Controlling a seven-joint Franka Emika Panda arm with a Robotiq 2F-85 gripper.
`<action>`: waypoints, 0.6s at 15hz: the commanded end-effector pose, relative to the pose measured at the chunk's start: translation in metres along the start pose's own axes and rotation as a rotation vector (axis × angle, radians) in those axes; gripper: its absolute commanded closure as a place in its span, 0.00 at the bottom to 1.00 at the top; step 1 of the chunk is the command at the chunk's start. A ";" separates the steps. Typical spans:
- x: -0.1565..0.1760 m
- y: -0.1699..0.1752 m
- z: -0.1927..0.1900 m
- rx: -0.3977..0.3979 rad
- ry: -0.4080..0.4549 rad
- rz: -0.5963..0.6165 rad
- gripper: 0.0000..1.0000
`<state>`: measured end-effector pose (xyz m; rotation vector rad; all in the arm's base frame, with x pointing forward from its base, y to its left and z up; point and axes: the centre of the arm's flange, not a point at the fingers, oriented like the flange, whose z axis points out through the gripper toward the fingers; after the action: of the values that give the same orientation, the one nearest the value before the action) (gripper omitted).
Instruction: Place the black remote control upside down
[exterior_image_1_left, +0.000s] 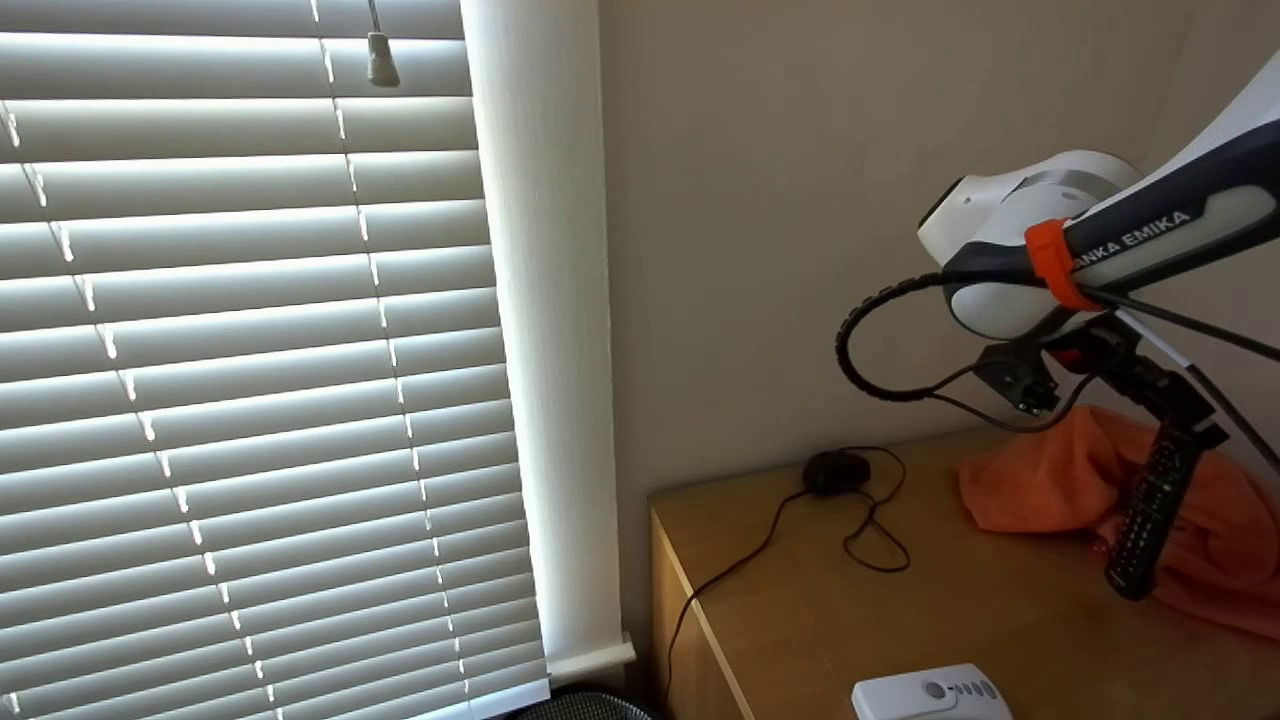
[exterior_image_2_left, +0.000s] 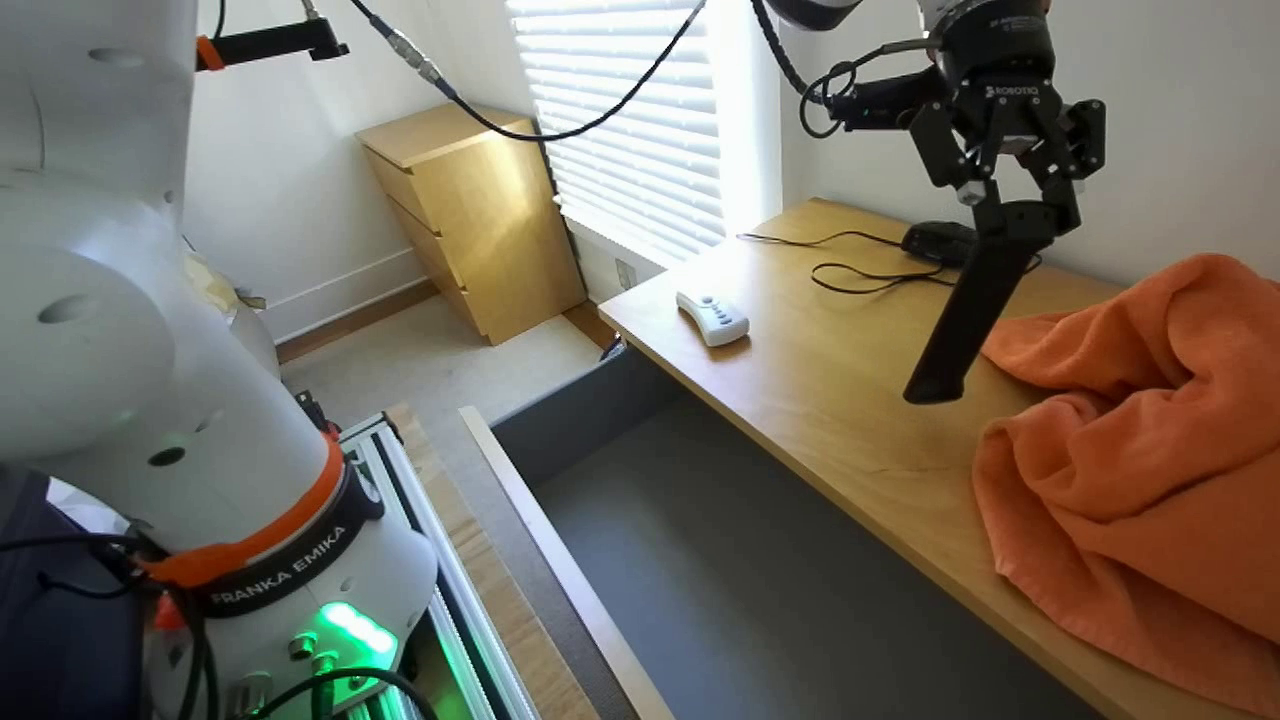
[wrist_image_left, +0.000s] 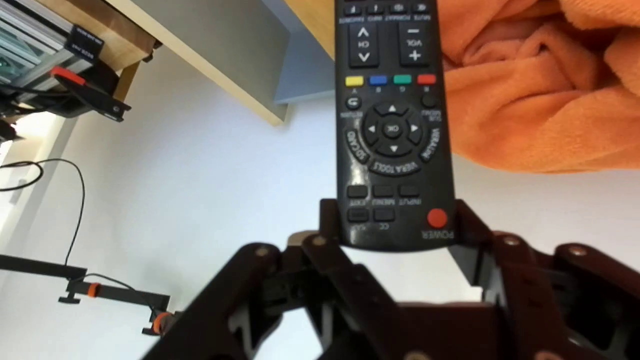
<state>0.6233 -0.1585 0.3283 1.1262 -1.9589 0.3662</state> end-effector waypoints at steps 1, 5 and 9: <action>-0.009 -0.010 -0.007 -0.021 0.153 0.008 0.70; -0.019 -0.013 -0.008 -0.066 0.306 -0.006 0.70; -0.040 -0.021 -0.006 -0.057 0.423 -0.001 0.70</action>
<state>0.6330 -0.1476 0.3101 0.9576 -1.6605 0.4487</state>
